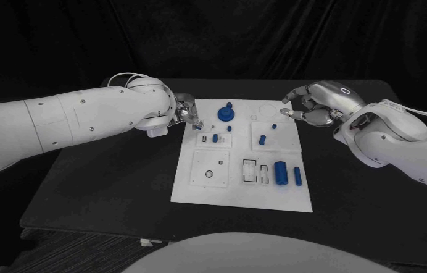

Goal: Assemble the parts on the task board

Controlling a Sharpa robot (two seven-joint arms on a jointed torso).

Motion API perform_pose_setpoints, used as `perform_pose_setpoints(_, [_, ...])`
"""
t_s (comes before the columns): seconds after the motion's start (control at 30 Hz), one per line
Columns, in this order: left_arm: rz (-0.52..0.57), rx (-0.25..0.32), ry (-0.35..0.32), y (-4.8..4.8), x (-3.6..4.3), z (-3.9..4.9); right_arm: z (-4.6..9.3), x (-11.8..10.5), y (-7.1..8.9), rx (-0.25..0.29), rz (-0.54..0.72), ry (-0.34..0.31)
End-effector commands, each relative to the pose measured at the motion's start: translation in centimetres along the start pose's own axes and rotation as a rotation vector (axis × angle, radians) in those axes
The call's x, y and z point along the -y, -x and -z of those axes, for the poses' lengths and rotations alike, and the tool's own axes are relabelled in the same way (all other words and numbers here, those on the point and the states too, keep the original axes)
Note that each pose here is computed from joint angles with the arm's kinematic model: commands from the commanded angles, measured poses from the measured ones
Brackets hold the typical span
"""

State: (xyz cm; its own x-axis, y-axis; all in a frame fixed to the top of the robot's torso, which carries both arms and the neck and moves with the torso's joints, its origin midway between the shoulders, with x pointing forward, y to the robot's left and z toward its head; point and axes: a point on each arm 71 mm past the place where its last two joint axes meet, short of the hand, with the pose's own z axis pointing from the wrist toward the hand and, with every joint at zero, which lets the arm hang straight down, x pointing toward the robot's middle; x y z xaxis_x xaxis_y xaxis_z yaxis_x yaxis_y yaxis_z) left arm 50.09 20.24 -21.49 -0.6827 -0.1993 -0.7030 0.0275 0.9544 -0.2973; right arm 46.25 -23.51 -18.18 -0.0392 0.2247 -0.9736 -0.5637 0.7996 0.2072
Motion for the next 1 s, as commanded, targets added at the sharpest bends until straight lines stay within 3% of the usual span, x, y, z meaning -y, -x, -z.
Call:
perform_pose_setpoints(0.03, [0.051,-0.037,0.022,-0.47,0.30,0.39,0.2,0.1,-0.2,-0.014,-0.007,-0.025])
perform_pose_setpoints(0.2, [0.065,-0.063,0.020,-0.95,0.62,0.44,0.2,0.2,-0.4,-0.017,-0.009,-0.027])
perform_pose_setpoints(1.0, [0.024,-0.059,0.010,-2.40,0.83,-0.68,0.3,0.2,-0.8,-0.022,-0.012,-0.026])
